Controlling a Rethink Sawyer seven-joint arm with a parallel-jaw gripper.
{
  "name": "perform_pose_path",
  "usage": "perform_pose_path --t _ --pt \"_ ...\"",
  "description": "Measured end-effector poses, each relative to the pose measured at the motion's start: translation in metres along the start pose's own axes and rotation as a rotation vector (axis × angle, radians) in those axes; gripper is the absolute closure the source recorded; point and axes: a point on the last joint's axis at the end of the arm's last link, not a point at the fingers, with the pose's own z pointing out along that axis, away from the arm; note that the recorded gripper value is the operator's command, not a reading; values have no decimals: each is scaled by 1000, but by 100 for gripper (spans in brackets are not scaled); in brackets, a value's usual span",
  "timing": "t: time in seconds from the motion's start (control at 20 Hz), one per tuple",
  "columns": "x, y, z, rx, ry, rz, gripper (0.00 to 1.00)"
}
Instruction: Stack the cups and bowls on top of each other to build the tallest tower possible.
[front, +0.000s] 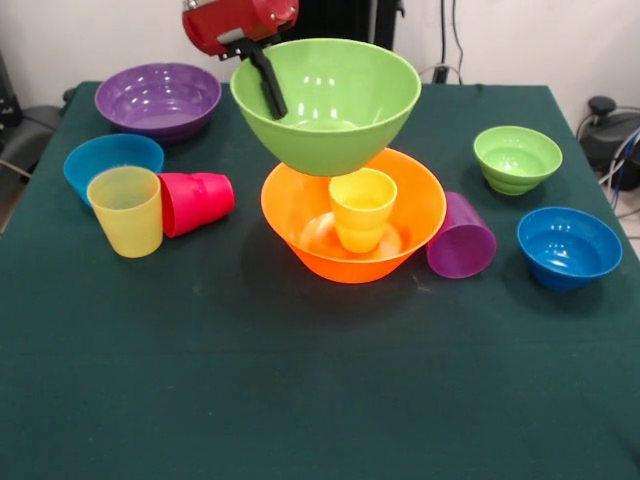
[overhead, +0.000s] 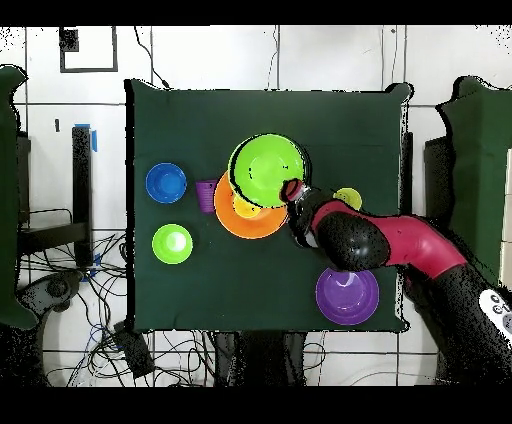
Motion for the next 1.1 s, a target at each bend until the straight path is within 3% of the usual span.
perform_pose_path --t 0.3,1.1 --pt "11 -4 14 -18 37 21 100" --pt "27 -14 31 -30 77 27 100"
